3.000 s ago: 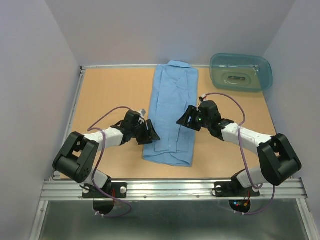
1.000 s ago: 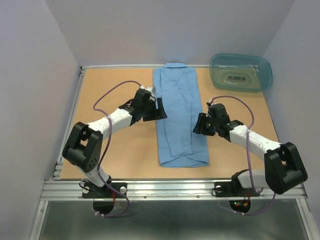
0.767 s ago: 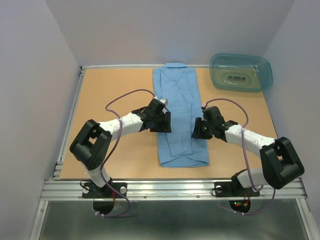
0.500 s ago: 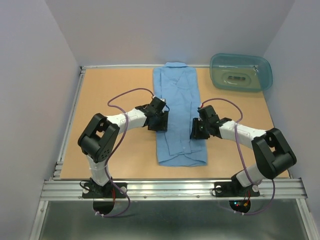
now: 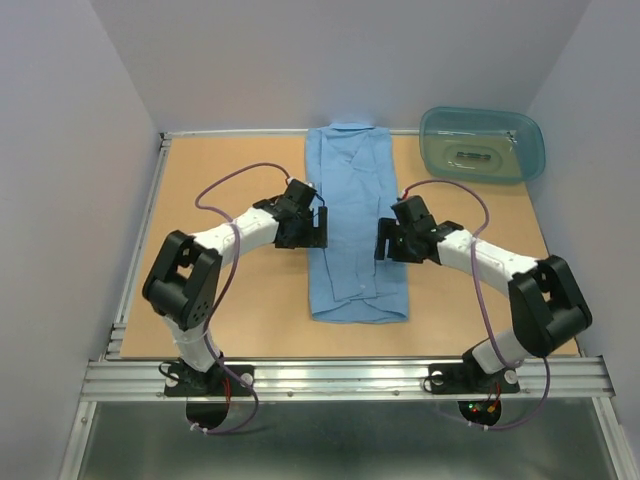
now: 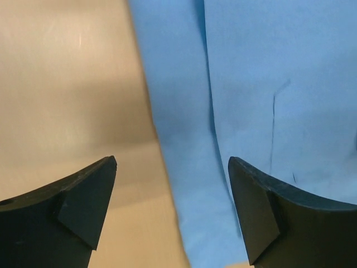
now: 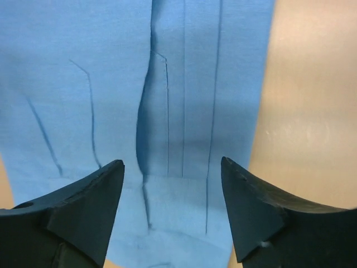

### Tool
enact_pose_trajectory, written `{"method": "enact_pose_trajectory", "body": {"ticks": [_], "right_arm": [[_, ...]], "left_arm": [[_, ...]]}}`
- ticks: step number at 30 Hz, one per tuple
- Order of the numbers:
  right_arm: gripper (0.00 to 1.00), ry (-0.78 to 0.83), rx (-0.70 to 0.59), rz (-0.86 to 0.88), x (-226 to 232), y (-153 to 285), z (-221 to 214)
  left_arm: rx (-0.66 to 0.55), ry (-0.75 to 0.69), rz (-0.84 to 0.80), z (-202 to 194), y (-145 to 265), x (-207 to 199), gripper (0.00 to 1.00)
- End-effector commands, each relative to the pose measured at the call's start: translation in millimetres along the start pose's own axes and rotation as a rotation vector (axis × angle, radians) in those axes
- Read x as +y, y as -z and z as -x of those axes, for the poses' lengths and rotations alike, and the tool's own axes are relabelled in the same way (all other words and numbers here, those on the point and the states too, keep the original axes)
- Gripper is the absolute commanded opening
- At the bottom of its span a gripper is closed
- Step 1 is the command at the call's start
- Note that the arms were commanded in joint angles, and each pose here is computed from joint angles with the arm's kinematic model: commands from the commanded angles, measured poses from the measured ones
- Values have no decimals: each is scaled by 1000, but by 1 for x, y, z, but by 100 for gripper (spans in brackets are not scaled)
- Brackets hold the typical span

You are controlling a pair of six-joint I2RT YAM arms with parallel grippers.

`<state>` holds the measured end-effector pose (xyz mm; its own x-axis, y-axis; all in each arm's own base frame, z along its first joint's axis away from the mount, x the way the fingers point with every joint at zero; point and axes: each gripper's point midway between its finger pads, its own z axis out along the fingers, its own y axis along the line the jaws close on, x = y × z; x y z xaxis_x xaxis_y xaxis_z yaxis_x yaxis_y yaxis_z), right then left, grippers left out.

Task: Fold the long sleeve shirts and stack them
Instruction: Fold the shirt

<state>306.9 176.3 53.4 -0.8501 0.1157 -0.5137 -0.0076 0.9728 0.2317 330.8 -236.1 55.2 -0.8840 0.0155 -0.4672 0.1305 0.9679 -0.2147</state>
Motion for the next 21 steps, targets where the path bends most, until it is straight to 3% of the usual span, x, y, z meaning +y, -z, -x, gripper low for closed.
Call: {"method": "enact_pose_trajectory", "body": {"ticks": [1,6,9,21], "right_arm": [[79,-78,-50,-36,-9,40,3],[85,-199,57,-39,-21,54,-44],[84,-245,127,-57,-30,58,-71],[68,-333,242,-21,-34,65,-118]], "left_arm": [[39,47,-56,-28,50,0,96],[167,92,-94,-85,59,9,98],[199,119,-152,-103,64,4,89],[264,206,-207,-138,60,-16,82]]}}
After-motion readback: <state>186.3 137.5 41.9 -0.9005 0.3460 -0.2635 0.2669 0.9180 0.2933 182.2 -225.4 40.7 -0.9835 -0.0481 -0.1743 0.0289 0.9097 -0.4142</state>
